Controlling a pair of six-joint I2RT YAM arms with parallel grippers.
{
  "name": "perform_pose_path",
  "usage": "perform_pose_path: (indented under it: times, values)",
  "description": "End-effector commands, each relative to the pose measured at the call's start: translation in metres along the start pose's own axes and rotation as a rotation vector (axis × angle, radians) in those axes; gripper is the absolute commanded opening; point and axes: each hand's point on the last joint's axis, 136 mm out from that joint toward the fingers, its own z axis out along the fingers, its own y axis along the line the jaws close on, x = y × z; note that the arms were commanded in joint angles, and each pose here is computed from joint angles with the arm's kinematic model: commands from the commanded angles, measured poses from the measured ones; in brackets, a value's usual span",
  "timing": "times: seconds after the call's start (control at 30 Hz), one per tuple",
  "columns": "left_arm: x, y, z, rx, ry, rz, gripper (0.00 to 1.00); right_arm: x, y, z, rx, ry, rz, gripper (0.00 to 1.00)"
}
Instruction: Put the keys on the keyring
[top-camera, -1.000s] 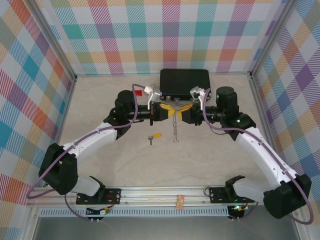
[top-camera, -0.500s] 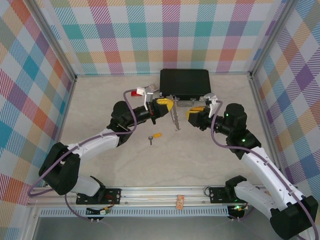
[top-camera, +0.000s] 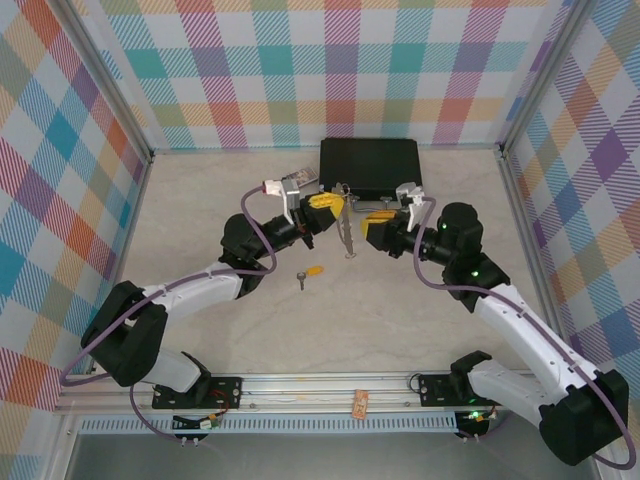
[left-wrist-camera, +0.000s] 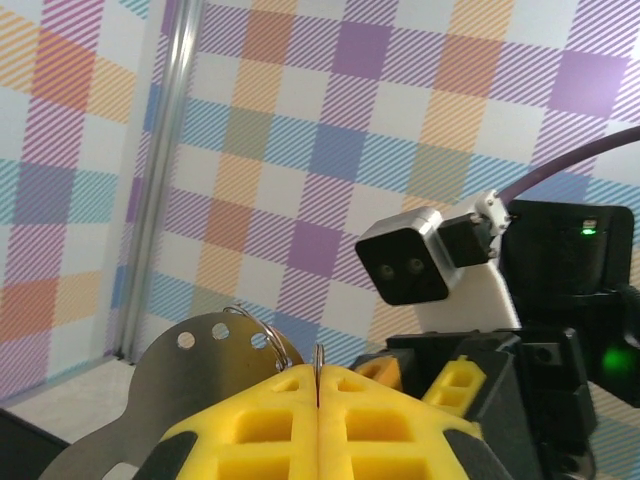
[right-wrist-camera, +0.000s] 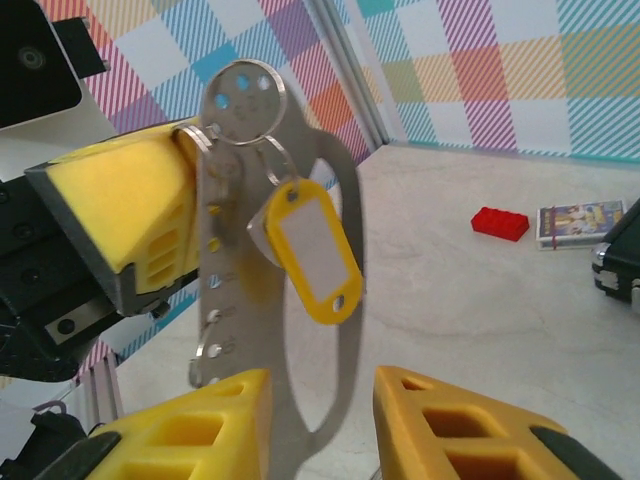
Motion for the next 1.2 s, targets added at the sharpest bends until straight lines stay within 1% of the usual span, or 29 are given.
perform_pose_path:
  times: [0.0, 0.17, 0.3, 0.63, 0.77, 0.93, 1.17]
  values:
    - [-0.007, 0.001, -0.003, -0.072, -0.029, 0.151, 0.0, -0.019, 0.014, -0.001, -0.042, -0.045, -0.043, 0.3]
    - [0.0, 0.015, -0.014, -0.269, 0.009, 0.343, 0.0, -0.01, 0.009, -0.002, -0.022, -0.028, -0.038, 0.31]
    - [0.004, 0.014, -0.018, -0.382, 0.043, 0.536, 0.0, -0.007, 0.006, -0.001, -0.017, -0.021, -0.026, 0.32]
    - [0.008, 0.002, -0.02, -0.501, 0.018, 0.773, 0.0, -0.002, 0.002, 0.004, -0.014, 0.005, 0.009, 0.32]
    - [0.009, 0.001, -0.02, -0.513, -0.002, 0.792, 0.0, -0.001, 0.002, 0.004, -0.009, 0.01, 0.013, 0.32]
    - [0.01, -0.003, -0.018, -0.485, -0.006, 0.764, 0.0, 0.0, 0.001, 0.003, -0.005, 0.015, 0.012, 0.32]
    - [0.013, -0.019, -0.012, -0.38, 0.0, 0.675, 0.0, 0.003, 0.001, 0.002, -0.004, 0.017, 0.01, 0.32]
